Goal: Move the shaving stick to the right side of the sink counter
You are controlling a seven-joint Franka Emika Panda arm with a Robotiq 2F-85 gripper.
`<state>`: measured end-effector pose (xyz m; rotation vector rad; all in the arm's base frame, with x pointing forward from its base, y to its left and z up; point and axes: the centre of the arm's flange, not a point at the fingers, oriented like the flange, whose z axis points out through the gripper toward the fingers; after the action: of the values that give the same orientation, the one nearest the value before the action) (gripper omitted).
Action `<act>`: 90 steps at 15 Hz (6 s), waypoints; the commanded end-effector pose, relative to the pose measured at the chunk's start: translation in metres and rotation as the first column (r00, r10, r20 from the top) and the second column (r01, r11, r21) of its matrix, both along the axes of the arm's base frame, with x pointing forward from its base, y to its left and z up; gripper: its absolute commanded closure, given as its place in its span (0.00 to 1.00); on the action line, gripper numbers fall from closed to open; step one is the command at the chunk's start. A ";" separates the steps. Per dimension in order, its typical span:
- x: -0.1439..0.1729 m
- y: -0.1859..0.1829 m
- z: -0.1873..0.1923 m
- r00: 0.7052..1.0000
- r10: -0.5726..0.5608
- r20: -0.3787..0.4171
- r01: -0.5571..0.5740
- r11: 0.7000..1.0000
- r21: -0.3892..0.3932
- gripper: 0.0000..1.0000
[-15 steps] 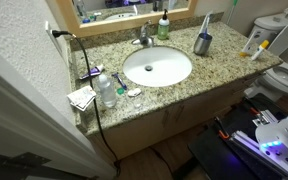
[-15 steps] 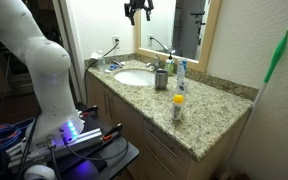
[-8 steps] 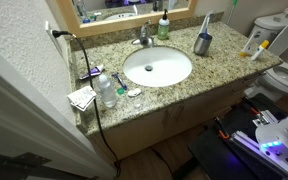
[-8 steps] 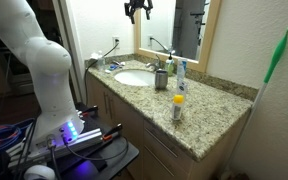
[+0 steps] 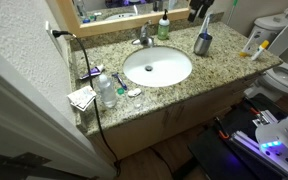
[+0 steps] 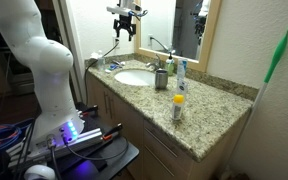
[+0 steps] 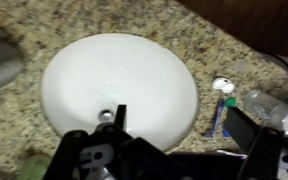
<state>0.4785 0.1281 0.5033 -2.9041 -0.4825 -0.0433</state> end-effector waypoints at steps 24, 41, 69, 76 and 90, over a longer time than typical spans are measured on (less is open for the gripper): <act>0.118 0.223 -0.197 0.947 -0.249 -0.204 0.266 0.962 0.060 0.00; 0.119 0.273 -0.262 0.959 -0.263 -0.110 0.267 0.963 0.024 0.00; 0.126 0.261 -0.257 0.965 -0.261 -0.016 0.258 0.961 -0.096 0.00; 0.127 0.264 -0.254 0.976 -0.213 -0.037 0.211 0.976 -0.055 0.00; 0.095 0.261 -0.191 0.964 -0.211 -0.161 0.199 0.976 -0.085 0.00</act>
<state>0.5729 0.3891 0.3121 -2.9788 -0.1554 0.1922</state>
